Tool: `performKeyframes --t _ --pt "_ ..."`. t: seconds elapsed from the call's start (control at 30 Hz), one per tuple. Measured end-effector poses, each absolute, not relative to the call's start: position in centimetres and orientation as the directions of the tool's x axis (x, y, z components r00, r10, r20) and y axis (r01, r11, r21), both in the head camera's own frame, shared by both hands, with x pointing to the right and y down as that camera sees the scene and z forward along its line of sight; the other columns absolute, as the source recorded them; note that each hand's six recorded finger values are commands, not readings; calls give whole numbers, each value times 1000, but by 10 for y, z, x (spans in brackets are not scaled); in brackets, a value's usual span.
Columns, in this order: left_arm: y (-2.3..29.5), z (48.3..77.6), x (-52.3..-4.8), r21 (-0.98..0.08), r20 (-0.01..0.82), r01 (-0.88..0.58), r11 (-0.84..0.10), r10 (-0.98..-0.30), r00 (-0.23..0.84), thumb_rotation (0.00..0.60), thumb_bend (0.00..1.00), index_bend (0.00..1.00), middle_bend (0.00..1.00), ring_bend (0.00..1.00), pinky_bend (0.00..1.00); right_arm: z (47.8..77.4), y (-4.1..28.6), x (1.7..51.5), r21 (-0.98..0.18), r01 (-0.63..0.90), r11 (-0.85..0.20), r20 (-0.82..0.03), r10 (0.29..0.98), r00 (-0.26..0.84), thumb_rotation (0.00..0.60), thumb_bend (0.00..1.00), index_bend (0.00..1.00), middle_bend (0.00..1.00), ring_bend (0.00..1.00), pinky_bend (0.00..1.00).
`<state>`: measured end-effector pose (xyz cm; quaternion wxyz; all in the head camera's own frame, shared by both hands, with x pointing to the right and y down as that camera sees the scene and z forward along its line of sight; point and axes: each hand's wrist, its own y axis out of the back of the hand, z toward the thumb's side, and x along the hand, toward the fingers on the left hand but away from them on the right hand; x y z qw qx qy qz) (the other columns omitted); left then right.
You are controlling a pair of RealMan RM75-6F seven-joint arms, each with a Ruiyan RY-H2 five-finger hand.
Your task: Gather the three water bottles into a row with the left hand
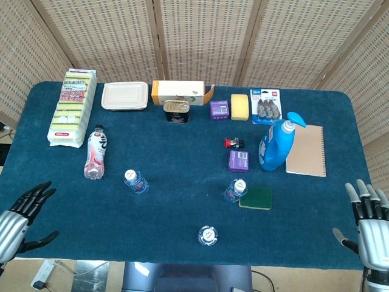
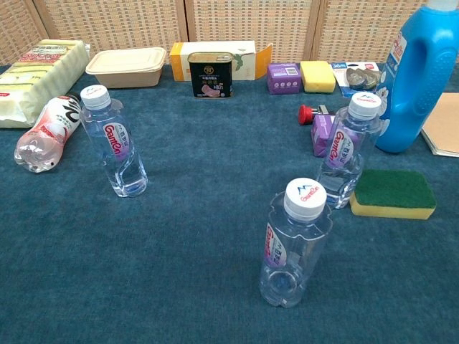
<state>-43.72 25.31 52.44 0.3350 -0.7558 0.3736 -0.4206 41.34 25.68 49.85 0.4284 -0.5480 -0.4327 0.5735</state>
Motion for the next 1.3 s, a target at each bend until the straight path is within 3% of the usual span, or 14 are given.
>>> performKeyframes --t 0.27,0.47,0.63,0.87,1.1,1.3 --pt "252 527 -428 -807 382 -286 -517 -826 415 600 180 0 0 0 121 497 256 417 -965 -3 -261 -261 964 -42 600 160 0 0 0 0" --pt "251 535 -391 -741 357 -304 -599 -734 577 600 177 0 0 0 121 494 256 416 -967 1 -254 -254 966 -38 600 160 0 0 0 0" --pt "246 546 -355 -660 318 -328 -676 -647 693 600 143 0 0 0 120 496 256 417 -965 1 -263 -263 964 -37 600 160 0 0 0 0" --pt "238 574 -313 -540 295 -385 -749 -596 747 600 83 0 0 0 112 497 257 415 -963 2 -268 -268 963 -28 600 160 0 0 0 0" --pt "239 602 -259 -362 251 -416 -834 -517 818 600 77 0 0 0 112 498 257 414 -962 3 -272 -272 962 -24 600 160 0 0 0 0" --pt "236 625 -218 -273 258 -387 -881 -454 853 600 77 0 0 0 112 497 257 415 -962 8 -273 -273 962 -22 600 160 0 0 0 0"
